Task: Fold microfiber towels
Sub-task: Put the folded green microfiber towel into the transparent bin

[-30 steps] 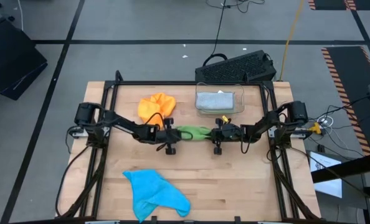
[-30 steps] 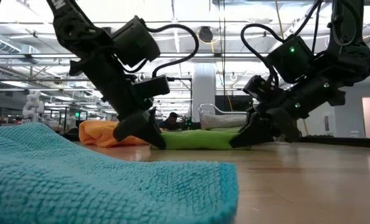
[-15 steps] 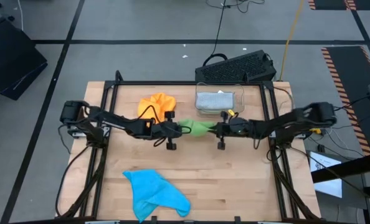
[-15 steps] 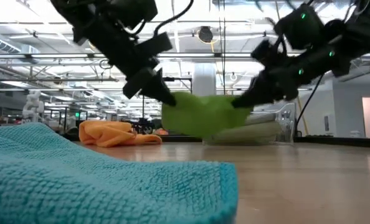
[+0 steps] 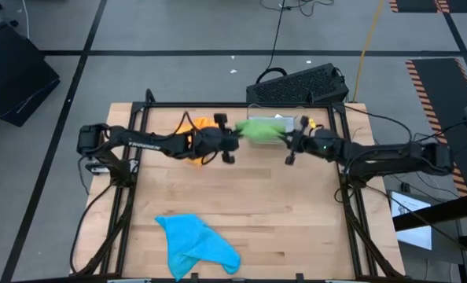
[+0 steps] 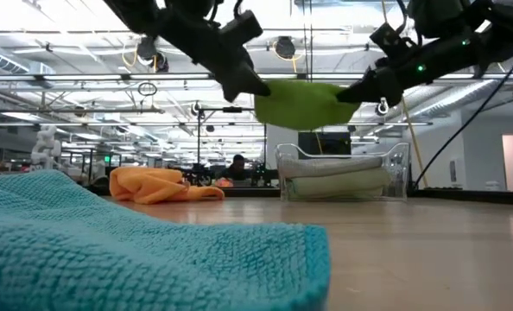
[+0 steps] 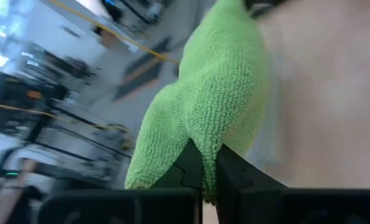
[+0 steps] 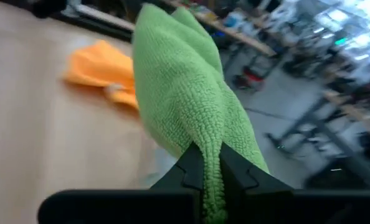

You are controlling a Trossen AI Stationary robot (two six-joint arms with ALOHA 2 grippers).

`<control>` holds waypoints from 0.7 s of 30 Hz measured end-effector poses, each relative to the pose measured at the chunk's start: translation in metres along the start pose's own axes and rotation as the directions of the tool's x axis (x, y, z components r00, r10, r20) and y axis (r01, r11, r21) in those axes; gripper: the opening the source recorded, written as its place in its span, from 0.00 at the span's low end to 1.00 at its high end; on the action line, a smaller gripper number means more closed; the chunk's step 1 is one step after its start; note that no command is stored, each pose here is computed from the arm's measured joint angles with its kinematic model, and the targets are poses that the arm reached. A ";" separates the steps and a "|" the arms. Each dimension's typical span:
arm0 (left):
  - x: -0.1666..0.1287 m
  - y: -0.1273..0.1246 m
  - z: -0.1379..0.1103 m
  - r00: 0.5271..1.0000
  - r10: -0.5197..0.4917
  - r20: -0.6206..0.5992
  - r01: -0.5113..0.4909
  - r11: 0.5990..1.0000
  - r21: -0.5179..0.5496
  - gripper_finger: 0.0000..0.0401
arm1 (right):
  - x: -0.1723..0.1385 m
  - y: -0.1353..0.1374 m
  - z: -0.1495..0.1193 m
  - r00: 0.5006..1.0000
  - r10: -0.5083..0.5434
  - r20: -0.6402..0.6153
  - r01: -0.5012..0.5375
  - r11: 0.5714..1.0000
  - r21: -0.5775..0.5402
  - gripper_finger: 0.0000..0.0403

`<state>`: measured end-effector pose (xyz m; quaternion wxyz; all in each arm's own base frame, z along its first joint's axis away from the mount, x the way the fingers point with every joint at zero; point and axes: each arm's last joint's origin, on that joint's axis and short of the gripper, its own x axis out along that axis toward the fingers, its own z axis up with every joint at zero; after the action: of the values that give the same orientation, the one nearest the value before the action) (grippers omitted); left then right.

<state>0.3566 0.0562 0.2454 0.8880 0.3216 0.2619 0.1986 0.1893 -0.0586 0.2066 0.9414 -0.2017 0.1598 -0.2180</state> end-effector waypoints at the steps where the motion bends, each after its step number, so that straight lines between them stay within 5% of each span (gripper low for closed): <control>1: 0.004 0.006 -0.002 0.999 0.027 0.017 -0.027 1.000 0.008 0.02 | 0.000 -0.005 0.000 1.000 -0.028 0.005 0.028 0.999 -0.019 0.02; 8: 0.034 0.036 -0.015 0.986 0.033 0.162 -0.052 0.992 0.115 0.05 | 0.004 -0.038 -0.013 0.994 -0.110 -0.015 0.108 0.990 -0.093 0.02; 21: 0.096 0.037 -0.050 0.997 -0.011 0.075 -0.018 0.925 0.380 0.05 | 0.019 -0.061 -0.042 0.985 -0.141 -0.101 0.114 0.965 -0.237 0.02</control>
<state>0.3957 0.1556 0.2051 0.8178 0.4954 0.2609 0.1334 0.1680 -0.1311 0.1936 0.8847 -0.3061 0.2258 -0.2696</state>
